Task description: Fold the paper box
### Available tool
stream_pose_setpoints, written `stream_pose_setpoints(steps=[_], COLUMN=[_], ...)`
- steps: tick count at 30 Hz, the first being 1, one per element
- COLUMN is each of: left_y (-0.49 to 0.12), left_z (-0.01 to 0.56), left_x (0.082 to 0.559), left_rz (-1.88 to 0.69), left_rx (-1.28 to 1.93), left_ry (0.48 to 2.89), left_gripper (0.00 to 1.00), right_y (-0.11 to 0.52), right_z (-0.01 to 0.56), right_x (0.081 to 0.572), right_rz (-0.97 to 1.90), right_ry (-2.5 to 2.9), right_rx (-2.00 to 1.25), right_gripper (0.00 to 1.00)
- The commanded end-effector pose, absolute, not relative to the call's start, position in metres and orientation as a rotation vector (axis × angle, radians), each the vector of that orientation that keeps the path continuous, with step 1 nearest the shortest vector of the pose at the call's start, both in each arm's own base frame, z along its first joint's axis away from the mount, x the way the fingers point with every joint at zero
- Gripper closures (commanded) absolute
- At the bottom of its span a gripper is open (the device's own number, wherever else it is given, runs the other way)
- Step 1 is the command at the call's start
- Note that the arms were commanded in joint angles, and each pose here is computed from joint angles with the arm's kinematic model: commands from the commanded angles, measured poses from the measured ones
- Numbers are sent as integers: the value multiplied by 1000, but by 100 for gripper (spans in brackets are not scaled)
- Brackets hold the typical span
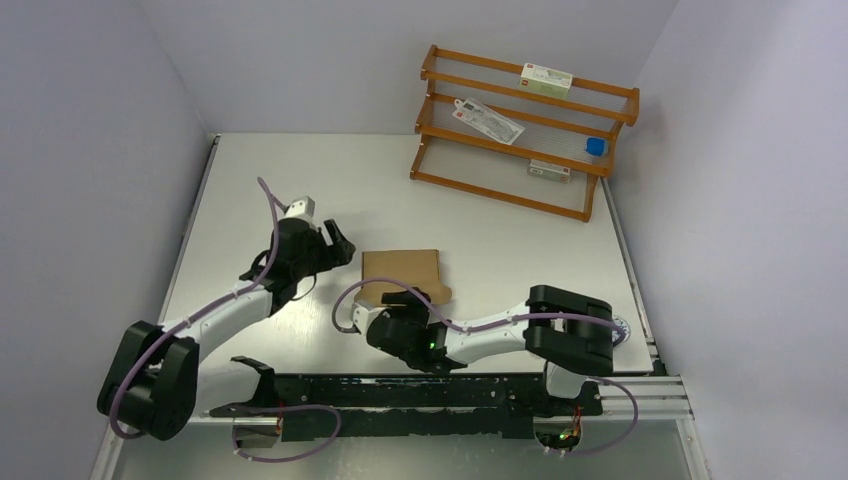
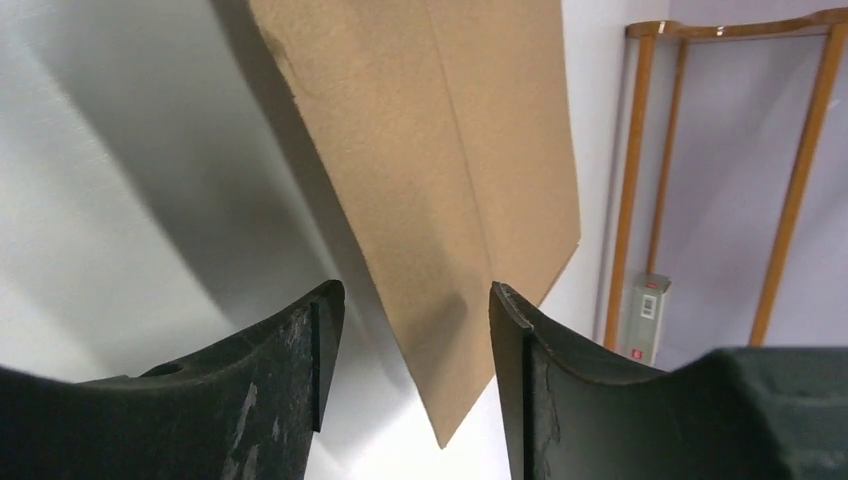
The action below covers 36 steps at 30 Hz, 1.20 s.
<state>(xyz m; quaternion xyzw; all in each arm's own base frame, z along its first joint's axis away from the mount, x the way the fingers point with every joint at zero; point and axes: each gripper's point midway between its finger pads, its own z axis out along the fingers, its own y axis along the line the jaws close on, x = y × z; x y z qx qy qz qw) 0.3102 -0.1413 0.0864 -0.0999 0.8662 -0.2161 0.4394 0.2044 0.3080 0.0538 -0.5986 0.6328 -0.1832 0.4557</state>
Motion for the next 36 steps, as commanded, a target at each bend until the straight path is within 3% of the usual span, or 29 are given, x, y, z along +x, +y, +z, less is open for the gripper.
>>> stream_pose_setpoints(steps=[1, 6, 10, 14, 24, 36], left_y=[-152, -166, -161, -150, -118, -95], left_z=[110, 103, 105, 122, 176, 211], left_x=[338, 353, 349, 340, 314, 282], left_rz=[-576, -603, -601, -594, -570, -530], left_rx=[-221, -191, -227, -286, -436, -519], left_ry=[2095, 2152, 2144, 2096, 1931, 1907], left_gripper=[21, 24, 24, 23, 21, 20], right_y=[317, 320, 321, 324, 339, 353], right_z=[75, 77, 80, 78, 81, 88], right_x=[215, 216, 214, 210, 207, 215], right_rz=[-537, -543, -518, -473, -300, -63], right_ry=[1479, 1470, 1470, 1484, 1580, 1746], right_rx=[-1414, -1424, -1425, -1445, -1466, -1452], right_gripper=[42, 61, 85, 98, 100, 100])
